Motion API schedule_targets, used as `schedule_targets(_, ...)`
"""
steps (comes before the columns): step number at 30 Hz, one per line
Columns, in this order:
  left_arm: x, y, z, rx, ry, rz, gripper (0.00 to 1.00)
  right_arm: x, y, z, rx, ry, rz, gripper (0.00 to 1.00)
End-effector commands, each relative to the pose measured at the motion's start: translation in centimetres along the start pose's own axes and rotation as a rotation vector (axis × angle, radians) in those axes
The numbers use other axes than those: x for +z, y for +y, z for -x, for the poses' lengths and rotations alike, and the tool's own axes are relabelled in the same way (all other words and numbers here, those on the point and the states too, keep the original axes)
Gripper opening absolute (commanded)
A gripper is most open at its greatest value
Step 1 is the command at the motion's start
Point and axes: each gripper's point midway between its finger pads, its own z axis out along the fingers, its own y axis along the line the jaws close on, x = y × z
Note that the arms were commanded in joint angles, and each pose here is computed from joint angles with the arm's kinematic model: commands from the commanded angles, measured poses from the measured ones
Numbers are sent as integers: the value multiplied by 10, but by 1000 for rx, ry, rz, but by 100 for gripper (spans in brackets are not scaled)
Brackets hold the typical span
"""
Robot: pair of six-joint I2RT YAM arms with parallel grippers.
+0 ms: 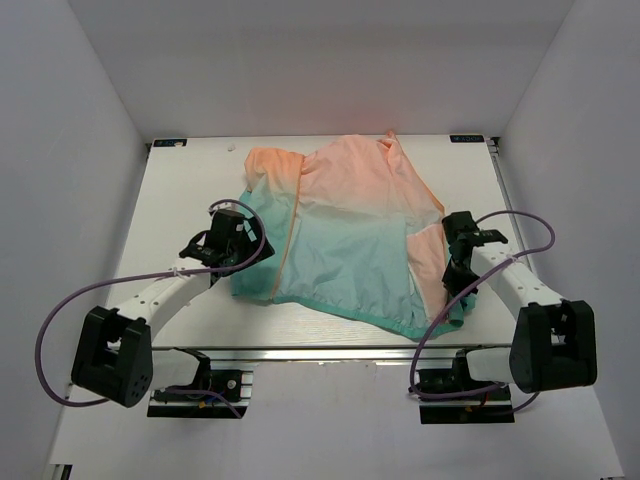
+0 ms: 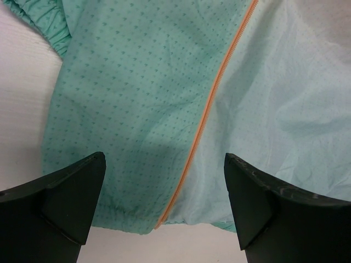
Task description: Zip up the jacket
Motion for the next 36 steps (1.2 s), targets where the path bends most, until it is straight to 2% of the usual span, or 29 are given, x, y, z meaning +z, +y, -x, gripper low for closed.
schedule_targets(1, -1, -13, 13, 1, -33, -47, 98, 8, 0, 0, 11, 8, -16, 15)
schedule_targets(2, 0, -12, 13, 1, -32, -39, 98, 8, 1, 1, 10, 5, -12, 2)
schedule_targets(3, 0, -10, 14, 1, -36, -27, 98, 5, 5, 5, 6, -4, 6, 0)
schedule_targets(7, -3, -6, 16, 5, -46, -2, 98, -32, 24, 32, -13, -87, 158, 0)
schedule_targets(11, -11, -3, 16, 2, -60, -2, 98, -95, 50, 57, -66, -224, 420, 0)
schedule_targets(14, -19, -2, 15, -1, -68, -15, 98, -141, 85, 53, -193, -262, 717, 0)
schedule_targets(15, -21, -2, 14, -2, -67, -16, 98, -160, 102, 40, -250, -228, 867, 0)
schedule_targets(18, -29, -1, 12, -10, -70, -27, 98, -190, 132, 15, -398, -202, 1114, 0)
schedule_targets(20, -32, 2, 8, -14, -60, -29, 98, -197, 152, -13, -498, -154, 1169, 0)
schedule_targets(22, -37, 2, 7, -25, -67, -37, 98, -207, 173, -30, -582, -158, 1229, 0)
schedule_targets(23, -39, 4, 4, -27, -62, -34, 98, -219, 185, -54, -657, -122, 1300, 0)
schedule_targets(24, -40, 5, 3, -35, -59, -35, 98, -222, 193, -76, -673, -21, 1376, 0)
schedule_targets(25, -43, 5, 3, -39, -65, -40, 98, -237, 210, -78, -699, -75, 1475, 0)
schedule_targets(26, -43, 8, -1, -42, -57, -33, 98, -241, 221, -101, -746, -32, 1523, 0)
schedule_targets(27, -44, 9, -2, -49, -58, -32, 98, -231, 229, -111, -708, 9, 1507, 0)
schedule_targets(28, -45, 10, -3, -55, -57, -30, 98, -233, 241, -122, -728, -3, 1525, 0)
schedule_targets(31, -44, 11, -9, -62, -41, -32, 98, -187, 262, -132, -693, 71, 1355, 0)
schedule_targets(33, -43, 9, -10, -61, -30, -43, 98, -161, 266, -132, -667, 94, 1253, 14)
schedule_targets(34, -42, 9, -11, -62, -26, -41, 98, -153, 265, -132, -668, 93, 1215, 32)
schedule_targets(35, -40, 9, -13, -62, -18, -40, 98, -147, 259, -134, -665, 103, 1173, 43)
schedule_targets(36, -39, 9, -14, -61, -13, -42, 98, -144, 256, -132, -665, 81, 1148, 60)
